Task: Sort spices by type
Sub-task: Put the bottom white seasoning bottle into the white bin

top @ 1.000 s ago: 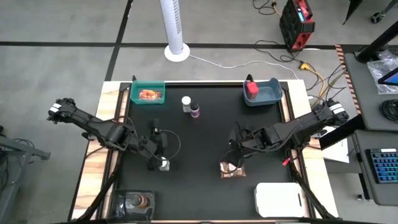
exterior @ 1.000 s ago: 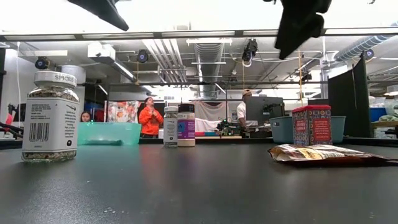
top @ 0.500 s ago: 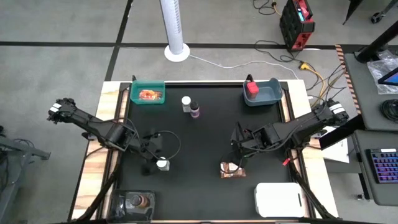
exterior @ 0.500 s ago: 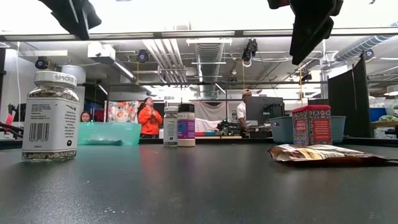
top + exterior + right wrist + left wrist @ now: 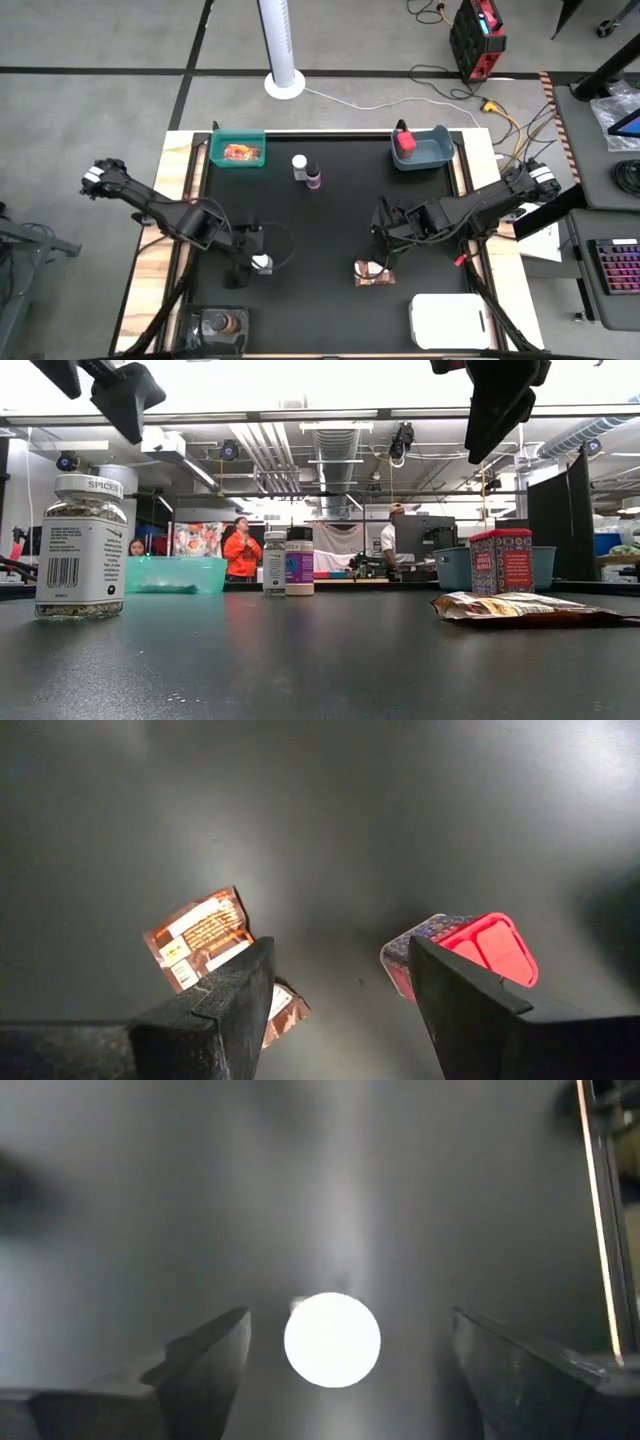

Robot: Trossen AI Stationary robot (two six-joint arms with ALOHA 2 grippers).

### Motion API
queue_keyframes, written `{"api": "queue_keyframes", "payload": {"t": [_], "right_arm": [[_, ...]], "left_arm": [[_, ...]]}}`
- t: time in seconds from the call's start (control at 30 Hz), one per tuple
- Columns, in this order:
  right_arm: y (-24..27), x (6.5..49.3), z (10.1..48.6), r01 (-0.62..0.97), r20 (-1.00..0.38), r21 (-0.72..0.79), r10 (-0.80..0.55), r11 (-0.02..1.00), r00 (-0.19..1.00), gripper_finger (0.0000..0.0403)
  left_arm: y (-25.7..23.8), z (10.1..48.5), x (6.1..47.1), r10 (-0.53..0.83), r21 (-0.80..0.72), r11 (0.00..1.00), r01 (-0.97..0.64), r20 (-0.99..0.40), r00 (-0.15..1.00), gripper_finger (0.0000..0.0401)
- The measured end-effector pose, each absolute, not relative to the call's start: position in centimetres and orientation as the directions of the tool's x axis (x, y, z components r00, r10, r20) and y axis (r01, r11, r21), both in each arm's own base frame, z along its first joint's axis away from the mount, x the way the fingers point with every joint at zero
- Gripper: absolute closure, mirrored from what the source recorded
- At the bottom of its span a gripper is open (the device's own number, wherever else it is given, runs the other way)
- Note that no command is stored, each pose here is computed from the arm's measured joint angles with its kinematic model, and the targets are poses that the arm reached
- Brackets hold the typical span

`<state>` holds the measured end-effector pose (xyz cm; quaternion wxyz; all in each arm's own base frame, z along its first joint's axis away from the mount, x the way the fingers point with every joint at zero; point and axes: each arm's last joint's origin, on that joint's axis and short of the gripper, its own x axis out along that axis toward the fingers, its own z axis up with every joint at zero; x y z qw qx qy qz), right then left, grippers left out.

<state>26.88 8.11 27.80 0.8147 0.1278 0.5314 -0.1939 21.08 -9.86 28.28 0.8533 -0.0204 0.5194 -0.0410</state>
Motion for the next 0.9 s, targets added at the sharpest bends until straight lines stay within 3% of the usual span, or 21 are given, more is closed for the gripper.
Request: {"api": "queue_keyframes", "payload": {"t": [0.3,0.9], "right_arm": [[8.0,26.8,27.6,0.457,-0.912,-0.017,-0.201,0.890,0.357,0.0183],[8.0,26.8,27.5,0.458,-0.911,-0.023,-0.208,0.889,0.357,0.0183]], "left_arm": [[-10.3,25.9,21.9,-0.051,-0.047,0.999,0.023,-0.952,0.302,0.0077],[-11.0,23.4,23.4,0.022,0.025,1.000,0.010,-0.974,0.227,0.0079]]}}
